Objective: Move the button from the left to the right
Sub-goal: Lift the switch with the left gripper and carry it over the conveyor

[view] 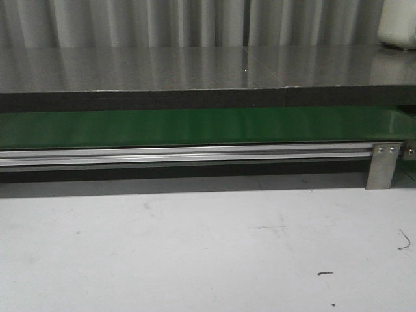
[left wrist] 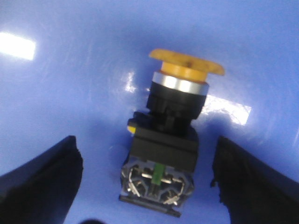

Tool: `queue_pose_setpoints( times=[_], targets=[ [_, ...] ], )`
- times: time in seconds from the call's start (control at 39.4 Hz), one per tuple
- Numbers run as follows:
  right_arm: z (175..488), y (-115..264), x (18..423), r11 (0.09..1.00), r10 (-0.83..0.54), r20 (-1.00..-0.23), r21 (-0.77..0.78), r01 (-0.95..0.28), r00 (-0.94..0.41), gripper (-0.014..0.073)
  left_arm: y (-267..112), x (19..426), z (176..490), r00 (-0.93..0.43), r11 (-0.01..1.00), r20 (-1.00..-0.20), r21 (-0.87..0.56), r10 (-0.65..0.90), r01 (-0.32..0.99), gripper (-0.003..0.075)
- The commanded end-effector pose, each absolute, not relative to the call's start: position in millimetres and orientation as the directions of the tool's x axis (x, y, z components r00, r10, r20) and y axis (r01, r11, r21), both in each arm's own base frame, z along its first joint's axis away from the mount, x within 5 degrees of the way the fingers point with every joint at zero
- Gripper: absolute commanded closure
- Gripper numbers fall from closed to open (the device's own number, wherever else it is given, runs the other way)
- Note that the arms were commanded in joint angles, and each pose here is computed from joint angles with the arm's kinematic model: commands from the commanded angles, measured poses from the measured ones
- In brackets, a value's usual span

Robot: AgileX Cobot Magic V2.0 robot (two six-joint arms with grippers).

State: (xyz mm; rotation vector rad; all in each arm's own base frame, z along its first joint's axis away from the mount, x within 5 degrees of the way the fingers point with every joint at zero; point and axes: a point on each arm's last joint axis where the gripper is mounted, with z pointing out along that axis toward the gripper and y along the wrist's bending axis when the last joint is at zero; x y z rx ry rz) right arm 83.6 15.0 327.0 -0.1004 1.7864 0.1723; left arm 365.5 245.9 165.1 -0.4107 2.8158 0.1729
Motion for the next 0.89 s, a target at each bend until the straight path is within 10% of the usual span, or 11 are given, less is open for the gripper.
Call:
queue_pose_setpoints(
  times=[0.0,0.15,0.48,0.86],
  targets=[
    [346,15,85,0.984,0.046,-0.993,0.064,-0.163,-0.113,-0.0038,250,372,197,-0.879,0.947,-0.41,0.098,-0.243,-0.307,0.0178],
    [346,15,85,0.984,0.046,-0.993,0.064,-0.163,-0.113,-0.0038,251,374,198,-0.877,0.947,-0.421,0.105,-0.233,-0.302,0.0204],
    [346,15,85,0.984,0.046,-0.993,0.064,-0.163,-0.113,-0.0038,251,375,198,-0.873,0.947,-0.431,0.109,-0.23,-0.303,0.0619],
    [346,15,85,0.984,0.046,-0.993,0.064,-0.163,-0.113,-0.0038,243,373,254,-0.782,0.935,-0.592,0.131,-0.193,-0.33,0.0657]
  ],
)
